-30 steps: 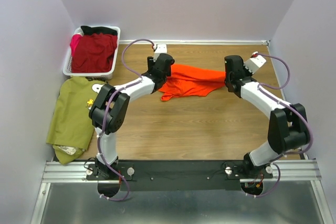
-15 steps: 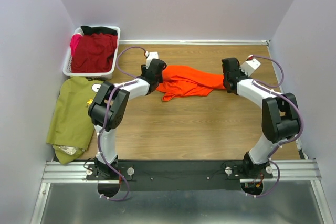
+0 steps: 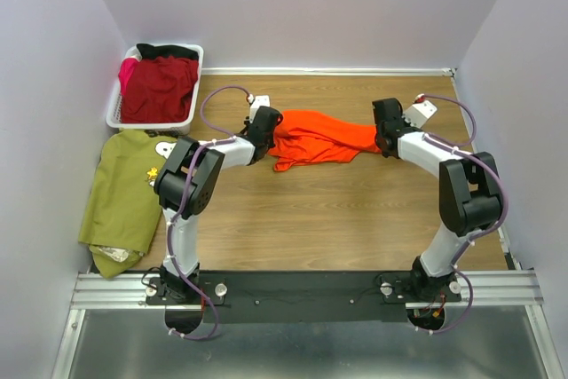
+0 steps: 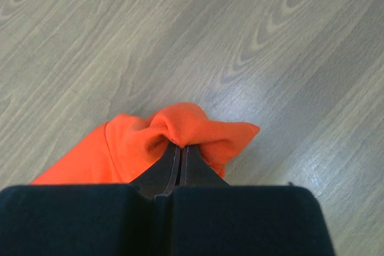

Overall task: Fold and stack the t-shirts
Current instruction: Flatten out the tshirt

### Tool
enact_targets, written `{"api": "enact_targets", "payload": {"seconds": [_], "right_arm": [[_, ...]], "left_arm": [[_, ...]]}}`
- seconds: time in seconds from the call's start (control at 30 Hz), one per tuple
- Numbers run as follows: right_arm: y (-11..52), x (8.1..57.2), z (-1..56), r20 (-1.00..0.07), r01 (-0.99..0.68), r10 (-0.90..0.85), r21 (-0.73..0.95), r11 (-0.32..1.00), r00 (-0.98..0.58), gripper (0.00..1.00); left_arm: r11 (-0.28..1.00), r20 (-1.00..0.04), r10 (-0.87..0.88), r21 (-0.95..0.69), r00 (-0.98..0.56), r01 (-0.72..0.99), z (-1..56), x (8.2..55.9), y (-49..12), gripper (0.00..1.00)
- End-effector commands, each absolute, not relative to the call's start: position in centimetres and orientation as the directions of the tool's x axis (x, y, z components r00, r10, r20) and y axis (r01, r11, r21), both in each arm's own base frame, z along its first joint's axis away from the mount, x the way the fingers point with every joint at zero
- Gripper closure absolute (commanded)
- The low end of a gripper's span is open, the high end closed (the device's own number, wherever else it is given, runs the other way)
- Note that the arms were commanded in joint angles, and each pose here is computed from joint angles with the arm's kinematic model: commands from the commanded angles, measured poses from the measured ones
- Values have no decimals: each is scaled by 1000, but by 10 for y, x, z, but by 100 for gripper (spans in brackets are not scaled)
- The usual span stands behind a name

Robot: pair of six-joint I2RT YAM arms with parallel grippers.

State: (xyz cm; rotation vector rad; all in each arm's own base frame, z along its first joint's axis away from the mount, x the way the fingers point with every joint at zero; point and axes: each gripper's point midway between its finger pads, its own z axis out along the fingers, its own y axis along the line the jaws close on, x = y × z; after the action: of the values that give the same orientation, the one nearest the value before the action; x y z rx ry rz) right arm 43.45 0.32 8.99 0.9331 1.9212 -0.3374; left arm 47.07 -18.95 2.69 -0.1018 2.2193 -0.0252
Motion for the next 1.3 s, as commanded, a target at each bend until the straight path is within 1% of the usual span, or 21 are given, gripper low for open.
{"api": "enact_targets", "payload": {"seconds": [0.0, 0.03, 0.07, 0.13, 0.17, 0.2, 0.3, 0.47, 0.57, 0.6, 0.7, 0.73, 0.8, 0.93, 1.0, 1.03, 1.07, 1.13, 1.2, 1.23, 1.27], "right_arm": [[5, 441, 84, -830, 736, 493, 159, 658, -261, 99], [5, 441, 84, -830, 737, 493, 159, 657, -260, 99], [5, 440, 83, -830, 736, 491, 155, 659, -265, 99], [4, 440, 84, -832, 738, 490, 156, 656, -260, 99], [3, 439, 84, -832, 739, 491, 156, 655, -260, 99], [4, 439, 84, -832, 738, 489, 153, 657, -263, 99], [3, 439, 86, -834, 737, 485, 152, 658, -261, 99], [1, 440, 98, -848, 726, 459, 139, 674, -264, 99], [-2, 440, 119, -868, 712, 427, 131, 690, -254, 86], [-3, 439, 125, -872, 706, 418, 128, 696, -254, 65], [-5, 437, 151, -891, 683, 385, 126, 719, -242, 43], [-4, 436, 159, -892, 668, 386, 138, 731, -237, 40], [0, 435, 166, -894, 637, 366, 127, 760, -259, 37], [18, 429, 169, -876, 552, 372, 154, 819, -307, 37], [30, 426, 168, -874, 513, 357, 153, 845, -328, 37], [37, 423, 164, -868, 486, 352, 153, 861, -351, 37], [43, 422, 162, -865, 462, 340, 147, 875, -369, 38], [68, 420, 162, -856, 377, 329, 174, 910, -398, 39], [92, 415, 159, -850, 283, 290, 176, 943, -440, 43], [111, 413, 159, -839, 202, 283, 210, 956, -464, 44], [122, 410, 157, -840, 142, 245, 201, 969, -485, 46]], "left_arm": [[998, -721, -59, -25, -690, -58, -1, 441, -182, 60], [998, -718, -58, -27, -693, -56, -1, 439, -183, 61], [998, -714, -55, -26, -697, -52, -2, 438, -183, 69], [998, -709, -52, -23, -703, -51, -3, 435, -182, 81], [998, -710, -51, -21, -702, -51, -2, 435, -181, 97], [998, -710, -51, -23, -702, -50, -1, 435, -181, 100], [998, -719, -56, -29, -693, -51, 6, 435, -181, 100], [998, -762, -67, -46, -644, -49, 38, 441, -182, 100], [997, -805, -83, -73, -588, -41, 74, 448, -184, 100], [997, -807, -81, -69, -585, -43, 81, 446, -182, 100], [993, -852, -119, -110, -509, -49, 130, 451, -182, 100], [990, -872, -138, -137, -470, -38, 155, 452, -183, 100], [986, -889, -159, -167, -430, -19, 180, 451, -188, 100], [969, -923, -224, -246, -312, 30, 245, 446, -195, 100], [963, -932, -231, -260, -278, 72, 267, 441, -203, 100], [952, -941, -263, -289, -211, 103, 298, 442, -206, 100], [947, -944, -274, -299, -186, 121, 311, 441, -209, 100], [933, -948, -296, -312, -114, 177, 349, 436, -217, 100], [924, -949, -306, -316, -79, 214, 369, 433, -222, 100], [918, -948, -315, -318, -53, 237, 386, 432, -226, 100], [915, -947, -317, -318, -43, 248, 393, 431, -229, 100]]}}
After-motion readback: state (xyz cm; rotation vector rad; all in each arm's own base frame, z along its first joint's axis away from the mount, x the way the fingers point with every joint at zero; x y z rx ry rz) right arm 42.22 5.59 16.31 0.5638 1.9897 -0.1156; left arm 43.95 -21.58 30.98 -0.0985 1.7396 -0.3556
